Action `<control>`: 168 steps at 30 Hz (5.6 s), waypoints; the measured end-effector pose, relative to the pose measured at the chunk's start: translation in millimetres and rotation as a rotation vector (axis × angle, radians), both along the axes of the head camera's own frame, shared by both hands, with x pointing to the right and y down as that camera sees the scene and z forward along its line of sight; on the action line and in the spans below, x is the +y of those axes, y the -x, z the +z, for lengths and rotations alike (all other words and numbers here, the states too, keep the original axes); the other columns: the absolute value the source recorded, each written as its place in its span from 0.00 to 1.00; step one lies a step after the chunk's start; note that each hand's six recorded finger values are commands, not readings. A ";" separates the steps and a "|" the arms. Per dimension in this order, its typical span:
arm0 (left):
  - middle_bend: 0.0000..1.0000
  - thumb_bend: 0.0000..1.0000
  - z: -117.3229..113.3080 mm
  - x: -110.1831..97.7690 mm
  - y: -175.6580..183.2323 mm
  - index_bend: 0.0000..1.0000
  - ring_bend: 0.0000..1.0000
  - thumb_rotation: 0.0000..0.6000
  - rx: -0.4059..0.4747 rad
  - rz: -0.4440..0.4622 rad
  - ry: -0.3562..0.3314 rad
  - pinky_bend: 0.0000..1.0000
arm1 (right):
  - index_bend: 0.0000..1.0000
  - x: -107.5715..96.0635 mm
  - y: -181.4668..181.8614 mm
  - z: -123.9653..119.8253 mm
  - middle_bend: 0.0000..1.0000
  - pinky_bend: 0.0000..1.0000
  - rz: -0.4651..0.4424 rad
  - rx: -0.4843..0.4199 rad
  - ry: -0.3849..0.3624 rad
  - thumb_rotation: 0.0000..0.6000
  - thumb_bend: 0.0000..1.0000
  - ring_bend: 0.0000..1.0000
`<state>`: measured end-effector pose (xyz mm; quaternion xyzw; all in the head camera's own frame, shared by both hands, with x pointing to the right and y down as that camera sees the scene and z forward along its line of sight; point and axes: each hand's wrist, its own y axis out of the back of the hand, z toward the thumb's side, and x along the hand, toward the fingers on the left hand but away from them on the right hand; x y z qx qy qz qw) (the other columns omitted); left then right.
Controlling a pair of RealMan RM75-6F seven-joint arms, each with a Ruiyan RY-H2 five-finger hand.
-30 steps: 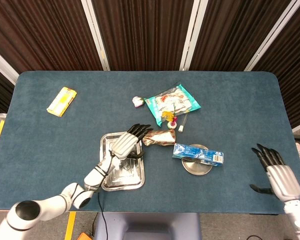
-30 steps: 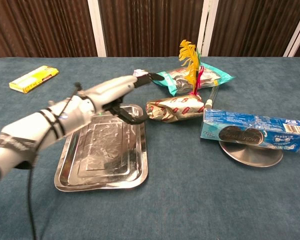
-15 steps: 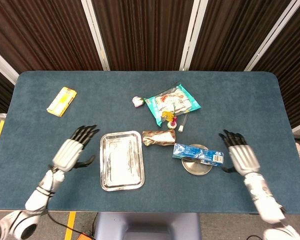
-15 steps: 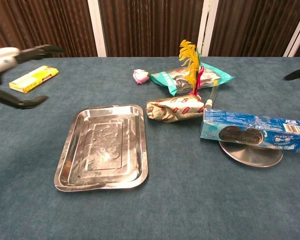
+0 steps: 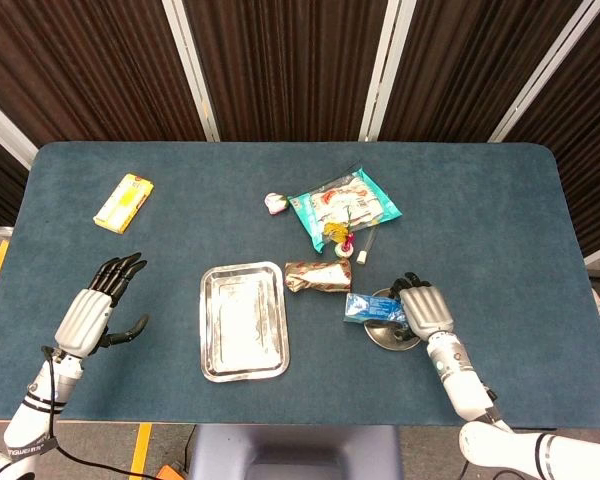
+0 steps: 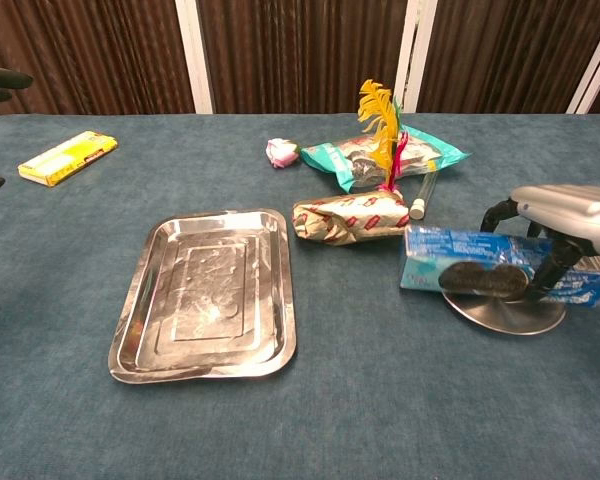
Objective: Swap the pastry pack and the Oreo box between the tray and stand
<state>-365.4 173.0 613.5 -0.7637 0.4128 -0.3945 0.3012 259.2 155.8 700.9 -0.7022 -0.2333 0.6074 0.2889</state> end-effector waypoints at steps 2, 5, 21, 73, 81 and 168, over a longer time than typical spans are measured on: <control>0.00 0.37 -0.4 0.6 1.3 0.00 0.00 1.00 0.007 -0.009 0.013 0.00 | 0.70 -0.6 3.0 3.4 0.51 0.62 0.010 0.007 -0.007 1.00 0.34 0.47; 0.00 0.38 -1.6 1.0 3.6 0.00 0.00 1.00 0.010 -0.018 0.026 0.00 | 0.78 -0.4 5.7 5.1 0.58 0.69 0.011 0.014 -0.006 1.00 0.38 0.54; 0.00 0.38 -12.1 12.6 11.2 0.00 0.00 1.00 -0.034 -0.015 -0.009 0.00 | 0.83 37.6 53.4 -69.8 0.63 0.73 -0.184 -0.186 -0.057 1.00 0.40 0.60; 0.00 0.38 -2.3 -9.3 61.0 0.00 0.00 1.00 -0.082 -0.147 0.027 0.00 | 0.01 -93.2 169.1 23.6 0.01 0.05 -0.121 -0.086 0.050 1.00 0.21 0.00; 0.00 0.38 1.5 -13.4 65.4 0.00 0.00 1.00 -0.086 -0.161 0.030 0.00 | 0.52 -95.0 180.3 53.2 0.39 0.49 -0.130 -0.008 0.034 1.00 0.25 0.36; 0.00 0.37 75.6 85.1 -271.7 0.00 0.00 1.00 0.079 0.451 0.226 0.01 | 0.00 44.2 -214.4 -178.3 0.00 0.03 0.315 -0.298 -0.280 1.00 0.21 0.00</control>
